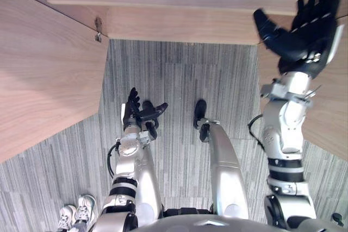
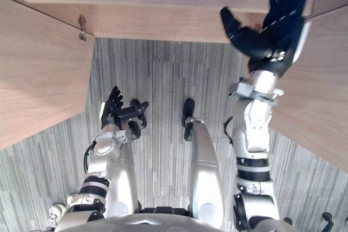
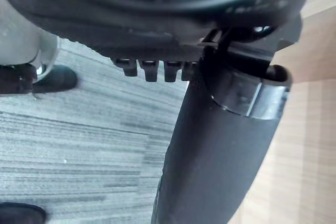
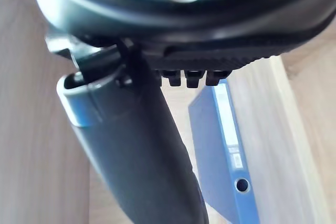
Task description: Walk over to the cabinet, pick up the folder, carry it to the office cabinet, place the folder inside the office cabinet, then close the office cabinet door
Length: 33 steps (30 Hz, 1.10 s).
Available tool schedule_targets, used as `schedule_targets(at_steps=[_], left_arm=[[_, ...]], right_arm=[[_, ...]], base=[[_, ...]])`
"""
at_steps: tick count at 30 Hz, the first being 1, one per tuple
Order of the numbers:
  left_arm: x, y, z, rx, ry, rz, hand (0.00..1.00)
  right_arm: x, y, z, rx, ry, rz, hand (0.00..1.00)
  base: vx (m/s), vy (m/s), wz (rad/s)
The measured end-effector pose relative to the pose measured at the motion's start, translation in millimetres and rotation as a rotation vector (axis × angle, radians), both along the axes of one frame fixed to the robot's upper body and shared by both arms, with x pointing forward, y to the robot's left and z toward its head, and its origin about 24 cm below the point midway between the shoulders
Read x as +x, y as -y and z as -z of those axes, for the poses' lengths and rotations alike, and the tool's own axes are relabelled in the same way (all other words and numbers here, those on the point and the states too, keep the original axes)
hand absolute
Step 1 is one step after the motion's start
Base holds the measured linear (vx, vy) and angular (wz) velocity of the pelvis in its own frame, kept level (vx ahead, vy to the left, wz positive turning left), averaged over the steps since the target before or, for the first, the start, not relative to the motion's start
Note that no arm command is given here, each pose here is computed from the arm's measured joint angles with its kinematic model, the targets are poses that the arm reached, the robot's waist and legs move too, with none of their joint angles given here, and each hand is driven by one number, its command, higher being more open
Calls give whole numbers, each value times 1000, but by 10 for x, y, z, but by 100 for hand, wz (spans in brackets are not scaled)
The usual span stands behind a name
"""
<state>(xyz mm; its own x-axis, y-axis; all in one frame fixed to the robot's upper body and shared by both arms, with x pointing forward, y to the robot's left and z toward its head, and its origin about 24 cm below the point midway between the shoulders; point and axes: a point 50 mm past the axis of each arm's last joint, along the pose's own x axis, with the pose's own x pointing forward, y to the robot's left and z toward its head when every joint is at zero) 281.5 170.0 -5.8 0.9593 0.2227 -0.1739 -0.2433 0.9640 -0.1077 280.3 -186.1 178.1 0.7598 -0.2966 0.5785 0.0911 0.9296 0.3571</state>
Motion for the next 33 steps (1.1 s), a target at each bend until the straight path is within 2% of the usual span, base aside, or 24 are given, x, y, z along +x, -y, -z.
schedule_targets(at_steps=[7, 18, 21, 26, 33], left_arm=[[-329, 14, 346, 8, -140, 19, 100], [-976, -82, 970, 38, -460, 46, 100], [-1082, -112, 1079, 62, -530, 57, 100], [-1218, -181, 1180, 76, -604, 54, 100], [-1402, -249, 1302, 102, -699, 66, 100]], right_arm=[[-119, -227, 1050, -36, -449, -79, 100], [-726, -294, 2384, -262, -1074, -145, 100], [-833, -248, 2644, -306, -1221, -165, 100], [-1097, -67, 2938, -259, -1411, -123, 100], [-1351, 80, 3122, -223, -1557, -73, 100]], base=[[81, 41, 2], [97, 32, 4], [144, 48, 1], [88, 33, 0], [-13, 8, -1]])
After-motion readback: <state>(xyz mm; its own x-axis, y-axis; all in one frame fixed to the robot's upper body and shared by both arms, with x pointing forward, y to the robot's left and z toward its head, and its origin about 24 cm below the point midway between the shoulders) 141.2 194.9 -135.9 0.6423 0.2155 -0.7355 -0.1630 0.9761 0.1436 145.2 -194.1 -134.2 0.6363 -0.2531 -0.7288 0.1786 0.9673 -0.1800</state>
